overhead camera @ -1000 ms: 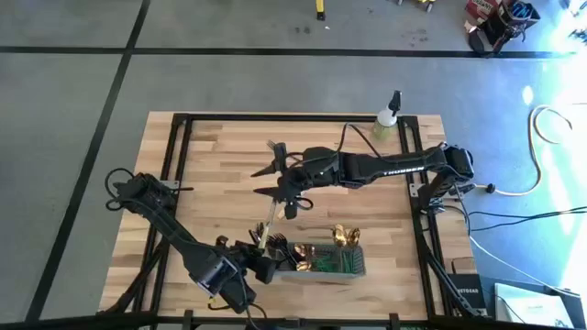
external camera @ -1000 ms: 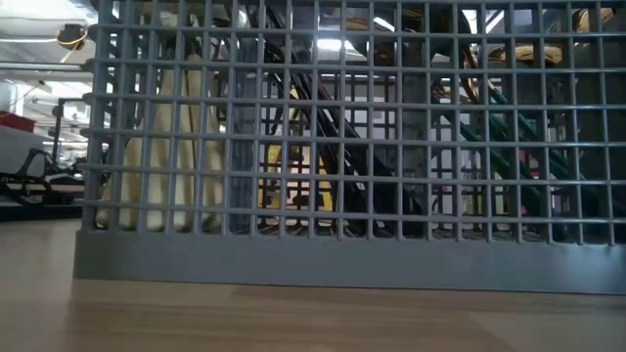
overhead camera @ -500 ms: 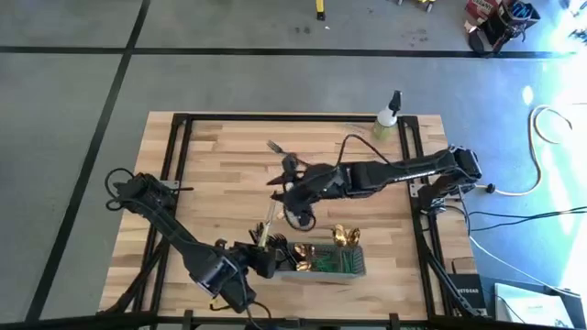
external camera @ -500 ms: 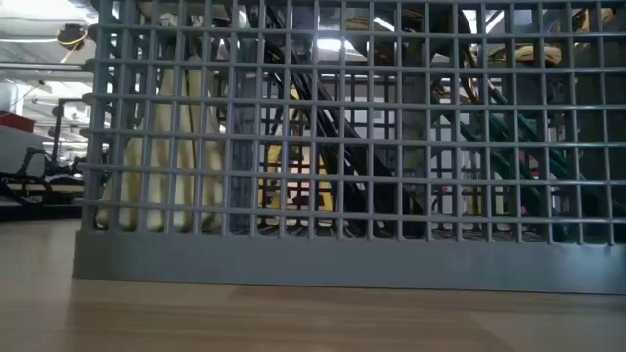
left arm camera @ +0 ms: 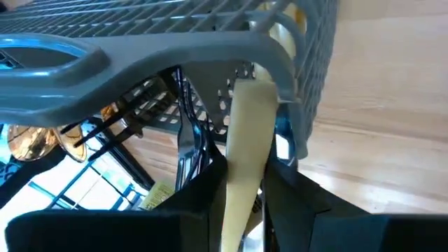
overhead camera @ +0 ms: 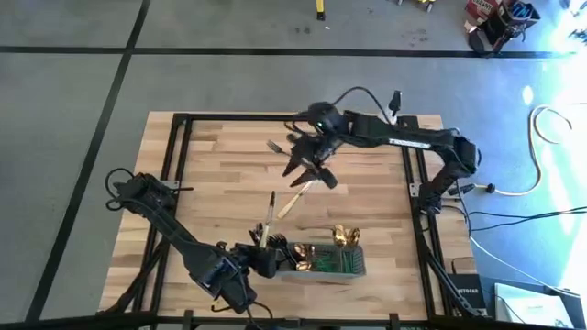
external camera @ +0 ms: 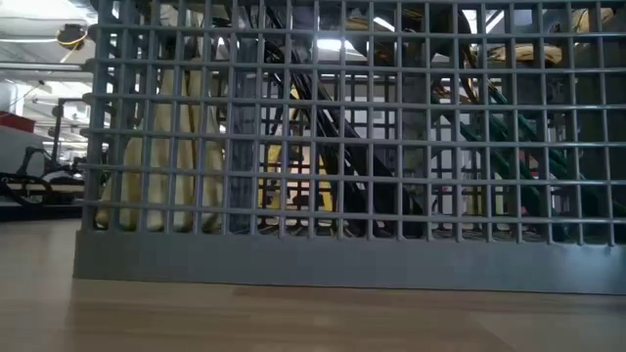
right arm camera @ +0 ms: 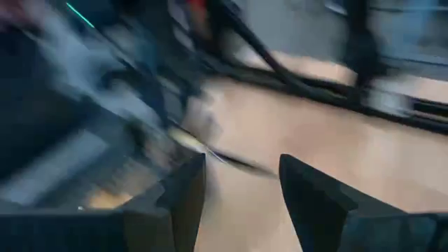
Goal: Sort silverware
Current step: Put the top yellow knife into the gray cutlery rack
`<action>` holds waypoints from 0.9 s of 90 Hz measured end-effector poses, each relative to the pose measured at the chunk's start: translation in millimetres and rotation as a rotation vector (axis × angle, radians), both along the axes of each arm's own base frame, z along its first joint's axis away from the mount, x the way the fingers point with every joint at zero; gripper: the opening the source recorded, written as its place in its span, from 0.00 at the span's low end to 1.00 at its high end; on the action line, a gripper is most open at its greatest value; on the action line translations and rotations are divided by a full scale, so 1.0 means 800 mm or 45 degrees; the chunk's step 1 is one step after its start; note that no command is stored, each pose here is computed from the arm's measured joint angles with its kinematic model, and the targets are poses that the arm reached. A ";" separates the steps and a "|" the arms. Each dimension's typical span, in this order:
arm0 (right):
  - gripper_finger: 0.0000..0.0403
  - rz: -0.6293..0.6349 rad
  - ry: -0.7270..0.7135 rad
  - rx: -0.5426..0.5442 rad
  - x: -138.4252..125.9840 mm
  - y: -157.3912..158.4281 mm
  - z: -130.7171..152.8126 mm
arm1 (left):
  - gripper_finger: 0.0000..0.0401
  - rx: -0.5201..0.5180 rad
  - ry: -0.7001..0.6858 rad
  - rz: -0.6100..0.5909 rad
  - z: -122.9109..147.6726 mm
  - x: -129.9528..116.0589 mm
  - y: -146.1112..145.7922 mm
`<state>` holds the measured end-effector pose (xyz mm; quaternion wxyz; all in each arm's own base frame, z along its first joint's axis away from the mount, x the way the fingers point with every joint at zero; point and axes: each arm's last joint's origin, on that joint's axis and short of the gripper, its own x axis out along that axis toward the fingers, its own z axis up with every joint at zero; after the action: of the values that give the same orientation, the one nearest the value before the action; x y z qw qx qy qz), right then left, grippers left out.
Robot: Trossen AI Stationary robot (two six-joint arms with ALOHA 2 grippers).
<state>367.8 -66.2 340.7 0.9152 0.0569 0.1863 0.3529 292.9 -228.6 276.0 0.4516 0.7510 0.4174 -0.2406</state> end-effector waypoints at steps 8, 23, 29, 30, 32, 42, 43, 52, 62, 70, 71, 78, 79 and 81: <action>0.41 0.021 0.027 0.115 0.011 -0.001 -0.004 | 0.20 0.001 0.001 0.001 0.000 0.000 0.000; 0.41 0.260 0.104 0.172 0.011 0.014 -0.038 | 0.20 0.001 0.002 0.004 0.000 0.000 0.001; 0.41 0.204 0.110 0.112 0.008 0.010 -0.043 | 0.20 0.000 0.001 0.004 0.000 0.000 0.001; 0.41 0.192 0.115 0.107 0.007 0.008 -0.045 | 0.20 0.000 0.001 0.004 0.000 0.000 0.001; 0.41 0.165 0.127 0.101 0.007 0.004 -0.048 | 0.20 -0.001 0.000 0.004 0.000 0.000 0.001; 0.41 -0.041 0.160 0.101 0.012 -0.010 -0.071 | 0.20 -0.003 -0.002 0.004 0.000 0.001 0.001; 0.41 -0.059 0.157 0.104 0.013 -0.010 -0.073 | 0.20 -0.003 -0.002 0.004 0.000 0.001 0.001; 0.41 -0.125 0.070 0.124 0.018 -0.008 -0.083 | 0.20 -0.001 -0.001 0.002 0.000 0.001 0.001; 0.41 -0.216 0.100 0.067 0.011 -0.017 -0.103 | 0.20 -0.003 -0.003 0.004 0.000 0.001 0.001; 0.41 -0.279 0.134 0.025 0.005 -0.027 -0.116 | 0.20 -0.002 -0.001 0.002 0.000 0.001 0.001; 0.41 -0.292 0.134 0.016 0.005 -0.028 -0.117 | 0.20 -0.002 -0.001 0.002 0.000 0.001 0.001; 0.41 -0.375 0.132 -0.043 0.005 -0.026 -0.125 | 0.20 -0.001 -0.002 0.002 0.000 0.001 0.001; 0.41 -0.377 0.130 -0.043 0.005 -0.025 -0.126 | 0.20 -0.002 -0.002 0.003 0.000 0.001 0.001; 0.41 -0.368 0.125 -0.029 0.006 -0.021 -0.128 | 0.20 -0.002 -0.003 0.003 0.000 0.001 0.001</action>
<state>372.4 -83.4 238.6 0.9468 0.0900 0.2247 0.2121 293.5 -228.2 276.0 0.4530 0.7503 0.4176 -0.2396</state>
